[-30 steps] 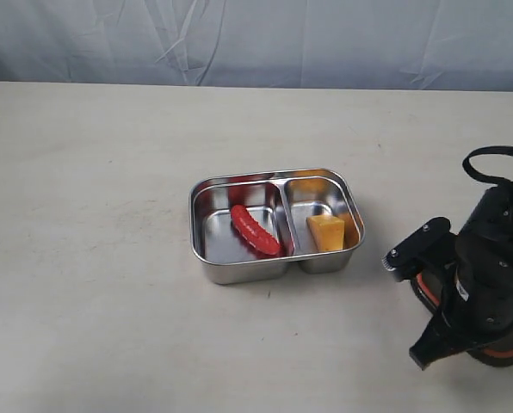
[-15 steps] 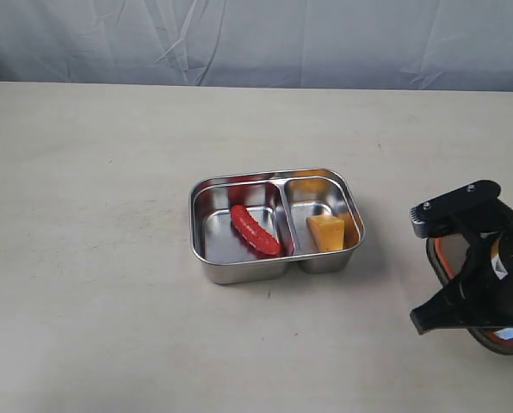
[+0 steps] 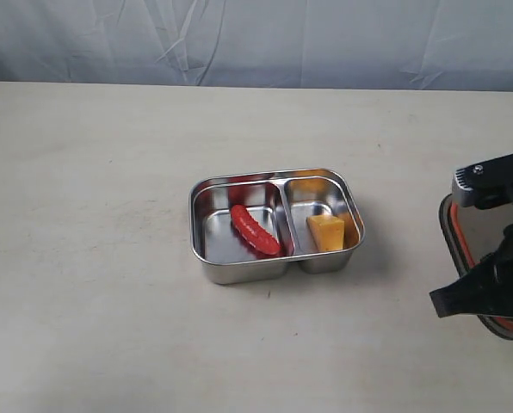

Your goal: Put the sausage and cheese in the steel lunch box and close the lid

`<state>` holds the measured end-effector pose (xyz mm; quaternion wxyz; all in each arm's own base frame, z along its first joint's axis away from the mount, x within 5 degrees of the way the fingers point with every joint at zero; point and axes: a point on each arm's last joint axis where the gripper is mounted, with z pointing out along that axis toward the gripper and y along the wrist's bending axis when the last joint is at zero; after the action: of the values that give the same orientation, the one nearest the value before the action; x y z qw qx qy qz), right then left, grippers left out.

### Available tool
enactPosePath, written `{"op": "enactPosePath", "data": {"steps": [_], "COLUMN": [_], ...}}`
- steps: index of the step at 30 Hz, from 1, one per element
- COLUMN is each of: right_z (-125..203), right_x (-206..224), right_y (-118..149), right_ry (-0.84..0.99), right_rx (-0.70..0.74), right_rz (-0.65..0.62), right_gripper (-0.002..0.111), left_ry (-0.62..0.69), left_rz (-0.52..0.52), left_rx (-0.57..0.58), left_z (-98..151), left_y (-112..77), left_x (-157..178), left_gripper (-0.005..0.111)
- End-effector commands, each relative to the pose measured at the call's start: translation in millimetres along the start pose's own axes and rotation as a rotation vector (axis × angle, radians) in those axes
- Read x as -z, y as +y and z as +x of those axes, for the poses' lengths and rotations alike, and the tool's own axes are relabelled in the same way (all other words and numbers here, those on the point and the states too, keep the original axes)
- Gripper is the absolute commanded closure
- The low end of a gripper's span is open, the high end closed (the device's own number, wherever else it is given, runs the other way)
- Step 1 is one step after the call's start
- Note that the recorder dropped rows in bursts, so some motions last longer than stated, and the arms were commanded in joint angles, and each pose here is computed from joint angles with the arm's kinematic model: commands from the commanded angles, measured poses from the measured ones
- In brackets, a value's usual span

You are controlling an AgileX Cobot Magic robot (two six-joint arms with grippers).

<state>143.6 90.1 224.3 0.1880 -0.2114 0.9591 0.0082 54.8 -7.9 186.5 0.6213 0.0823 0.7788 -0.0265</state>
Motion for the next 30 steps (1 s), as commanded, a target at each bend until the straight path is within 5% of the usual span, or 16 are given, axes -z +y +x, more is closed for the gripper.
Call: {"op": "enactPosePath", "data": {"steps": [1,3,6,9,19,30], "right_z": [4.6,8.4,13.6,17.8,16.5,7.7], "right_x": [15.5,23.9,38.0,48.3,90.3,116.0], "right_y": [-0.7,2.6,6.4,7.9,7.2,29.3], "right_ry": [-0.046,-0.074,-0.14,-0.19,-0.398,-0.535], "right_rx": [0.017,0.035,0.039,0.034,0.031,0.083], "right_rz": [-0.038,-0.097,-0.178,-0.225,-0.307,-0.595], "right_gripper": [0.109,0.109,0.109,0.109,0.109,0.109], "left_ry": [-0.021,-0.082,-0.254,-0.275,-0.073,0.052], "left_rz": [0.002,0.015,0.089,0.124,0.255,0.408], "left_rx": [-0.02,0.057,0.544,0.806,1.006,1.243], "left_z": [-0.5,-6.0,-22.4,-24.8,-14.7,-15.0], "left_y": [0.0,-1.0,-1.4,-0.4,-16.1,-29.9], "left_x": [-0.1,0.2,3.0,3.7,2.8,6.5], "left_gripper": [0.107,0.107,0.107,0.107,0.107,0.107]}}
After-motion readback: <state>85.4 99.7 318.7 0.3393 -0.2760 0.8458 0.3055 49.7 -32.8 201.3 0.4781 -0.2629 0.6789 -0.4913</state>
